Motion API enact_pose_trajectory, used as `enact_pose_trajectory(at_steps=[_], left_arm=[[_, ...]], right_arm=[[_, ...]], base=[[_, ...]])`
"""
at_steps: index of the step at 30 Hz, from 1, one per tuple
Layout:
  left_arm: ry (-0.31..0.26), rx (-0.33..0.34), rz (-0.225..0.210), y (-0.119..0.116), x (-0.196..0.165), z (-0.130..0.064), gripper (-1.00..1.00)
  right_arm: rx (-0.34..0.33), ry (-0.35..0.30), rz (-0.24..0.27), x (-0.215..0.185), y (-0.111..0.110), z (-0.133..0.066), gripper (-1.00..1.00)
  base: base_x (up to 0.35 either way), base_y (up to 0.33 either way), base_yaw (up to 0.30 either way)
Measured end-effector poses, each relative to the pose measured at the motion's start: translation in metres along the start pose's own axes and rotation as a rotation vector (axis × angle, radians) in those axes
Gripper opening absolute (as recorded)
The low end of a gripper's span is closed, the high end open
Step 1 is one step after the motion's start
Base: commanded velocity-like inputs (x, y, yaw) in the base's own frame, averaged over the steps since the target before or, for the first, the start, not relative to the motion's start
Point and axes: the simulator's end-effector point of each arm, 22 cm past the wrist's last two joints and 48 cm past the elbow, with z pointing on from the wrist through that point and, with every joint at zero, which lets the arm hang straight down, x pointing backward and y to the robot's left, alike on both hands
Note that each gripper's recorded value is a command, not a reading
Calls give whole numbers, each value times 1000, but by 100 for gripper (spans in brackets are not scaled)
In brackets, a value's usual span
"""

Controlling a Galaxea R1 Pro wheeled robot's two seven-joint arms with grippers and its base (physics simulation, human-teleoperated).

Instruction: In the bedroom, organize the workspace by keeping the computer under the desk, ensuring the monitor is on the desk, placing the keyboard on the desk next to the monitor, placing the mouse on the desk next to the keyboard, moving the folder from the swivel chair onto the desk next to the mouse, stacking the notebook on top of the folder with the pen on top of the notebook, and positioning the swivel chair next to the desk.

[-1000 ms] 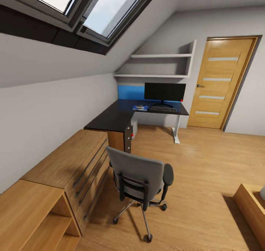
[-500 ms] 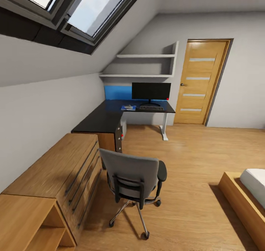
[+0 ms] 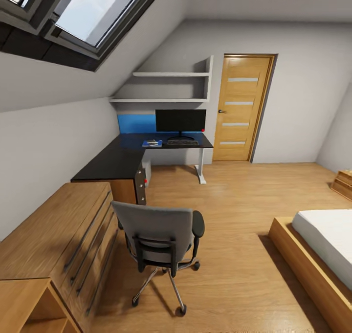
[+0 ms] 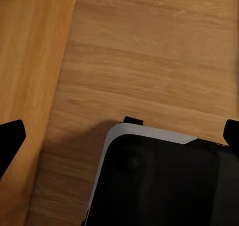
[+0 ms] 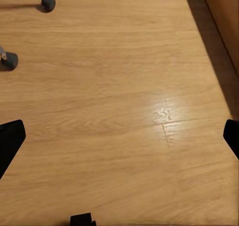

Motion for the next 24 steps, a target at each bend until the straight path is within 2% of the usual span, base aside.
enact_pose_trajectory(at_steps=[12, 24], left_arm=[[0, 0, 0, 0, 0, 0, 100], [0, -1, 0, 1, 0, 0, 100]], right_arm=[[-1, 0, -1, 0, 1, 0, 100], [-2, 0, -1, 0, 1, 0, 100]], base=[[0, 13, -239], [0, 173, -191]])
